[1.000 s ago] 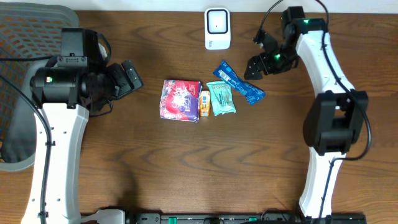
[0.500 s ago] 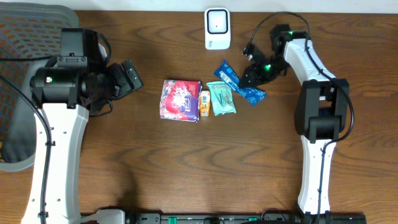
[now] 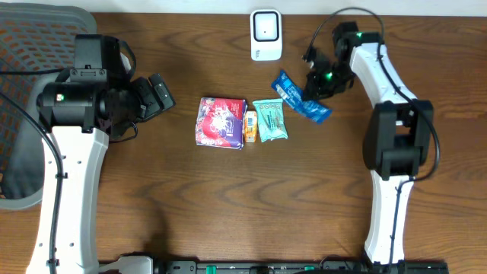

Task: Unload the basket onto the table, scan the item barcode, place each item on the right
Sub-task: 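Grasp the blue Oreo bag with the right gripper and lift it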

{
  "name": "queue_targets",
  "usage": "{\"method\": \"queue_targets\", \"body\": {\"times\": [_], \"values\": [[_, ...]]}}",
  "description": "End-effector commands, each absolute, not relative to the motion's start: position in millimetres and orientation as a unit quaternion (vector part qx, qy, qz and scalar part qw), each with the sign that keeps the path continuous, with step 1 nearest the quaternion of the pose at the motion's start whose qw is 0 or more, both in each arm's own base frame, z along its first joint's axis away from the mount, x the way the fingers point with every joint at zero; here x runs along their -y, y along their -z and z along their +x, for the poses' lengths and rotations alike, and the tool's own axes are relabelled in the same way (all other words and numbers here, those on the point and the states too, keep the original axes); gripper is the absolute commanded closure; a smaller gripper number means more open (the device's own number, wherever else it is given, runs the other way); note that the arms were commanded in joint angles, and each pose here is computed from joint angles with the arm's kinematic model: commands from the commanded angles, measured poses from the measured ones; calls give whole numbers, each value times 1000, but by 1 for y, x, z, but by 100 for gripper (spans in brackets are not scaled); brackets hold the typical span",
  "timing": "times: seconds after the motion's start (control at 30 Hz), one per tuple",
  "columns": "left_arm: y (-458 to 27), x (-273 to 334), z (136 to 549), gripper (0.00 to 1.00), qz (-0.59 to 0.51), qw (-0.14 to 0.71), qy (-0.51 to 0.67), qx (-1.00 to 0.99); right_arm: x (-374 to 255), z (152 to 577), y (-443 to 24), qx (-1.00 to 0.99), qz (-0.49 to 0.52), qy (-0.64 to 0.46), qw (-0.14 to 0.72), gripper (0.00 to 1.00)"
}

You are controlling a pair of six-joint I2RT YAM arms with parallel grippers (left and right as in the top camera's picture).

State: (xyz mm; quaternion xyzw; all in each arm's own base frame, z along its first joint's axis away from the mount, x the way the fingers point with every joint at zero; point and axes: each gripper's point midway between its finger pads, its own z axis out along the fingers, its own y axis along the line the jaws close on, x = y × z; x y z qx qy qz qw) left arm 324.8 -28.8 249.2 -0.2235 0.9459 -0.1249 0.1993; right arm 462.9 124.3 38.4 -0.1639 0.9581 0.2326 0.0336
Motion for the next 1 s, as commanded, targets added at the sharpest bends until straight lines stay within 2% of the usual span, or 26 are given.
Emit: {"method": "queue_targets", "body": {"times": [0.0, 0.2, 0.23, 0.27, 0.3, 0.33, 0.37, 0.57, 0.63, 0.77, 0.97], "values": [[-252, 26, 325, 2, -221, 204, 122, -946, -123, 475, -99, -970, -158, -154, 101, 99], [-252, 26, 325, 2, -221, 204, 122, -946, -120, 469, -81, -981, -159, -77, 77, 99], [-252, 26, 325, 2, -221, 204, 122, -946, -120, 468, -75, -982, -162, -68, 71, 96], [-252, 26, 325, 2, -221, 204, 122, -946, -120, 467, -69, -982, -164, -59, 67, 85], [-252, 26, 325, 2, -221, 204, 122, -946, -120, 467, -62, -983, -167, -52, 61, 59], [-252, 26, 325, 2, -221, 204, 122, -946, -119, 468, -56, -983, -168, -43, 58, 40], [-252, 26, 325, 2, -221, 204, 122, -946, -117, 470, -50, -983, -169, -32, 58, 28], [-252, 26, 325, 2, -221, 204, 122, -946, -101, 496, -46, -978, -182, 3, 97, 25], [-252, 26, 325, 2, -221, 204, 122, -946, -99, 502, -48, -973, -206, -2, 109, 21], [-252, 26, 325, 2, -221, 204, 122, -946, -111, 494, -45, -948, -290, -83, 104, 20], [-252, 26, 325, 2, -221, 204, 122, -946, -105, 490, -18, -945, -278, -151, 84, 22]]}}
